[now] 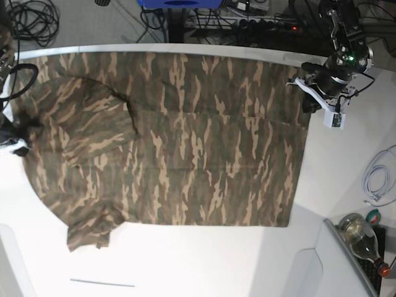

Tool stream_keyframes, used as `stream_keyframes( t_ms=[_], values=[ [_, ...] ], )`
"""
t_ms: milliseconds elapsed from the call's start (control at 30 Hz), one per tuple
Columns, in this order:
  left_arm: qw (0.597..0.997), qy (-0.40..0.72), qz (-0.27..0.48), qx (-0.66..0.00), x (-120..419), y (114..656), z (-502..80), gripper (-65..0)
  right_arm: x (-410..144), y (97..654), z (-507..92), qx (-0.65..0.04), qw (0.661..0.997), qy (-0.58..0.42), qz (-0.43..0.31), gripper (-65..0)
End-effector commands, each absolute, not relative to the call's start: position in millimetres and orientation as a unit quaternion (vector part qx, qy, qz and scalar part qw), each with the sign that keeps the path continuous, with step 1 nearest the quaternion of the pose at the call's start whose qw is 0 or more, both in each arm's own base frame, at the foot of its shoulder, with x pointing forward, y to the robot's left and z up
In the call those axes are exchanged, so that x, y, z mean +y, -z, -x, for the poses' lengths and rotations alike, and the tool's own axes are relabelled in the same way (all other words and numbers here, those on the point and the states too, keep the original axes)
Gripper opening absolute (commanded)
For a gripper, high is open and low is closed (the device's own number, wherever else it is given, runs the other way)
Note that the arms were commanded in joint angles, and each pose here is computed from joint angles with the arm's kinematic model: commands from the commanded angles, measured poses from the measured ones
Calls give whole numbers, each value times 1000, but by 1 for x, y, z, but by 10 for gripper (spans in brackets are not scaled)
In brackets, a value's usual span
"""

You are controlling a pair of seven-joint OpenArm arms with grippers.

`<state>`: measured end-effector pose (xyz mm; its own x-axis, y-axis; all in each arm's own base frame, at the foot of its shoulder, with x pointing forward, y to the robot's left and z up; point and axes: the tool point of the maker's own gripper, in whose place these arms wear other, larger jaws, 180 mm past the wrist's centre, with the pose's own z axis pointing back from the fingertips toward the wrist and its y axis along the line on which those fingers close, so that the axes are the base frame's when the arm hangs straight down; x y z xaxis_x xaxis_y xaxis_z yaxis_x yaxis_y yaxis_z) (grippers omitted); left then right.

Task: Layout the t-shirt on the table in an organized manner, then fold the t-shirt properly
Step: 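Hold the shirt edge with both grippers, stretching it straight, then move both grippers down the shirt sides and grasp the side edges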

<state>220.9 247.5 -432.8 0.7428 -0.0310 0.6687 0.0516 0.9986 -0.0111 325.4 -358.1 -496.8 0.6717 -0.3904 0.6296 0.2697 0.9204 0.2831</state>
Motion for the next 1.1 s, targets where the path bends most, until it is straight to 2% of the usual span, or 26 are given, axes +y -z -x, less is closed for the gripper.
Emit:
stream_keyframes(
  t_ms=[0, 33, 300, 500, 800, 867, 1067],
  values=[
    [925, 25, 13, -378, 249, 422, -230, -650, -374, 475, -342, -394, 900, 173, -73, -650],
    [925, 26, 14, -378, 248, 423, -230, -650, -376, 473, -339, -396, 901, 166, -67, -635],
    [926, 25, 13, -375, 249, 424, -228, -650, -348, 429, -323, -413, 907, 60, -52, -650],
    [927, 24, 11, -375, 250, 424, -228, -650, -307, 407, -294, -369, 929, -14, -25, -650],
    [927, 24, 10, -374, 251, 424, -227, -650, -278, 431, -240, -317, 947, 25, -41, -645],
    [926, 24, 10, -376, 251, 423, -228, -650, -277, 432, -239, -315, 947, 30, -43, -602],
    [926, 28, 5, -376, 256, 421, -229, -650, -293, 401, -264, -364, 930, 38, -21, -239]
  ],
)
